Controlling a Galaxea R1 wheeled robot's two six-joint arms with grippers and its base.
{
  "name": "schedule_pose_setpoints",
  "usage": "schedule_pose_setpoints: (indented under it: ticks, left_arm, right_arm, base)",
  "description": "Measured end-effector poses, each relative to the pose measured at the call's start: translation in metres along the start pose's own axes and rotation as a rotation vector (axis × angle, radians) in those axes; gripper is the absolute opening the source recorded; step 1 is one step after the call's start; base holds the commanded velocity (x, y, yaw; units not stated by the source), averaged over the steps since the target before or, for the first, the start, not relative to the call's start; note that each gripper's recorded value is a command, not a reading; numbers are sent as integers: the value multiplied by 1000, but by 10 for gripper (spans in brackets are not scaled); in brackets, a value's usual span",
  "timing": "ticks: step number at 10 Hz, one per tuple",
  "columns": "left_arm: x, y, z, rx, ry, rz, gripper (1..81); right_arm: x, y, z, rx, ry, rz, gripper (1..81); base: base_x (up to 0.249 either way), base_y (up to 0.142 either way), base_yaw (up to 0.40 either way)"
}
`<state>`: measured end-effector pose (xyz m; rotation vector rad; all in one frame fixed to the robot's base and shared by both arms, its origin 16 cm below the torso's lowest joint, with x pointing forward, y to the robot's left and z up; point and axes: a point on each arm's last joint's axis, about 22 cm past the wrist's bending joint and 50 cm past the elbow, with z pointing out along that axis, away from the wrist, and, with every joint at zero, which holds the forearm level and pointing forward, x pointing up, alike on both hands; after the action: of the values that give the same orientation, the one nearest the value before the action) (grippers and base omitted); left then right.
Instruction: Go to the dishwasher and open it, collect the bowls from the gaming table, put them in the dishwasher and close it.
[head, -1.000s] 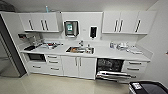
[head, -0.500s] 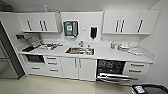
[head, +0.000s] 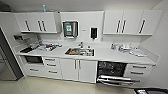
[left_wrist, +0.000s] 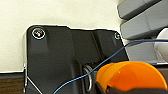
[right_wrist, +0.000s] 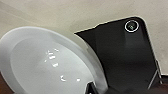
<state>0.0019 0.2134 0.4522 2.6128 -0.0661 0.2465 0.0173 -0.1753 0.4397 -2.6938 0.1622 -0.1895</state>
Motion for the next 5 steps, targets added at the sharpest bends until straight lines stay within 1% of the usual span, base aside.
schedule_pose_setpoints:
  ticks: [2, 5]
  left_arm:
    - [2, 0, 0, 0, 2, 1, 10]
    - [1, -3, -1, 5, 1, 2, 10]
  right_arm:
    - [0, 0, 0, 0, 0, 0, 10]
    - [0, 0, 0, 0, 1, 0, 10]
  base:
    - [116, 0, 0]
    - [114, -64, 0]
